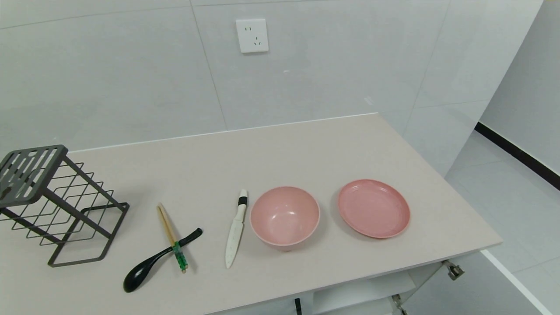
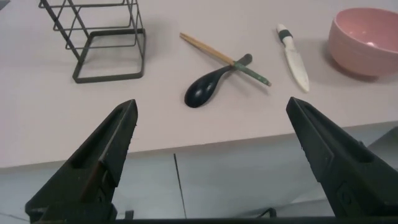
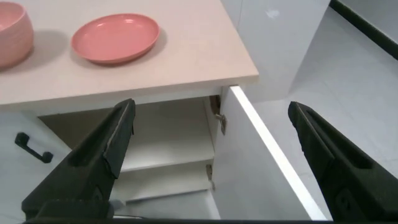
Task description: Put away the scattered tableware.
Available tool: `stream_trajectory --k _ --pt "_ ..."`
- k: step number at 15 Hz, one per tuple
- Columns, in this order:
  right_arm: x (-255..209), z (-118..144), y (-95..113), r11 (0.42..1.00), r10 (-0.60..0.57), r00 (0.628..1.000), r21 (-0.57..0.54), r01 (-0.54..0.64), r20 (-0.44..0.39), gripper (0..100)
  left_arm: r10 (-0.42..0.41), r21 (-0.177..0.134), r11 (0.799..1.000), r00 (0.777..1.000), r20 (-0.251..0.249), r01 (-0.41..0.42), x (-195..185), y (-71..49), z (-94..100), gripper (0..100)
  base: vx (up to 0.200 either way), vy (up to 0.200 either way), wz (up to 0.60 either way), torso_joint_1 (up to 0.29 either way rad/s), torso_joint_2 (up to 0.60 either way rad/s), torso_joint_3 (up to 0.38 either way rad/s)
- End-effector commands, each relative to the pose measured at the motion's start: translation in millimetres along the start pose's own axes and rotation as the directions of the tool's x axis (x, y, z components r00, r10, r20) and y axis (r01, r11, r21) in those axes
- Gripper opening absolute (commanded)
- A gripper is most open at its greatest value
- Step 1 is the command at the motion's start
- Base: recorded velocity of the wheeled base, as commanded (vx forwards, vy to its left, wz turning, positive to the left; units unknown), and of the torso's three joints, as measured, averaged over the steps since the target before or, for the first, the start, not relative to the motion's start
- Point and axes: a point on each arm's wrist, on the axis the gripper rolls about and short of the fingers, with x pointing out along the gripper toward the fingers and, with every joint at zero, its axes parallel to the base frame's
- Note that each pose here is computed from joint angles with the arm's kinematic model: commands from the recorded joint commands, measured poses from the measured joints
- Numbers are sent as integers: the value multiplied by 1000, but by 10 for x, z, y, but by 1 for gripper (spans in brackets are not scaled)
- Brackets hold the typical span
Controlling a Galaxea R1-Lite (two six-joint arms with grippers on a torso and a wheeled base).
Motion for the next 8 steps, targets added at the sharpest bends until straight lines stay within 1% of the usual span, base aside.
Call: stream_trajectory --k 1,3,8 --pt "0 0 0 1000 1 1000 -1 -1 0 100 0 -2 1000 1000 -2 0 1 0 0 100 0 0 0 0 0 0" --pt "0 0 1 1000 5 1000 -4 -5 0 100 1 -2 1000 1000 -2 -1 1 1 0 100 200 0 0 -19 -22 9" --pt "0 0 0 1000 2 1000 1 -2 0 100 0 0 1000 1000 -2 0 1 0 0 100 0 0 0 0 0 0"
